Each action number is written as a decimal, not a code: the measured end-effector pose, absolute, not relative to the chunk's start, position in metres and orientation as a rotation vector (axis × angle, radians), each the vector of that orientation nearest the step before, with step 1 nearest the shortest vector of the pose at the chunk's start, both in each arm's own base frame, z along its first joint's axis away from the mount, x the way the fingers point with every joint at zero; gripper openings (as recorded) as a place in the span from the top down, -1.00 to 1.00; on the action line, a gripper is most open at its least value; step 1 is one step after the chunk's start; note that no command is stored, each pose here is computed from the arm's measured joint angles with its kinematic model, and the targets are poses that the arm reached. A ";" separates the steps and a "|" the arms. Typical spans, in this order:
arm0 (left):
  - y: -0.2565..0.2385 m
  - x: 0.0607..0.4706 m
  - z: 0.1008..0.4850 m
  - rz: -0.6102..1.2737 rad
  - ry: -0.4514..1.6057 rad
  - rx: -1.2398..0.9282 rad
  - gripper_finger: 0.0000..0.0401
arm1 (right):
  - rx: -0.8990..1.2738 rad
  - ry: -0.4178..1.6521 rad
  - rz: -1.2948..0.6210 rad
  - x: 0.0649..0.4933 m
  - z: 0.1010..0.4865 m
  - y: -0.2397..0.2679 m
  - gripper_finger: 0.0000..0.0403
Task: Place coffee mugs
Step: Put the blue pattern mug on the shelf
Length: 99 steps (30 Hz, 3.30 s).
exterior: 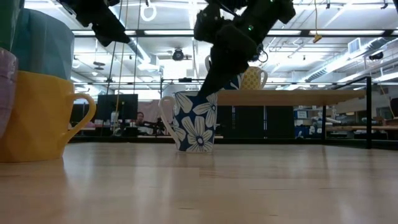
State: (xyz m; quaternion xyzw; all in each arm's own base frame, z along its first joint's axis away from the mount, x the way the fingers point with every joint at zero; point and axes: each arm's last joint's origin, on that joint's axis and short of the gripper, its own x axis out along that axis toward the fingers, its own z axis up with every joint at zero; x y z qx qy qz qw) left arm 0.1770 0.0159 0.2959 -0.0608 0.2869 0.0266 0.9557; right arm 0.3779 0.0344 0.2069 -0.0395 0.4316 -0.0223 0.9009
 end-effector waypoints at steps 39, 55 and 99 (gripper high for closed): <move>0.016 0.177 0.296 0.054 0.581 -0.123 0.14 | -0.042 0.874 -0.070 0.373 0.191 0.029 0.80; 0.016 0.177 0.296 0.054 0.578 -0.123 0.14 | -0.055 0.983 0.150 0.339 0.251 0.035 0.82; 0.017 0.178 0.297 0.079 0.572 -0.097 0.14 | -0.692 1.014 0.108 0.211 0.357 -0.065 0.81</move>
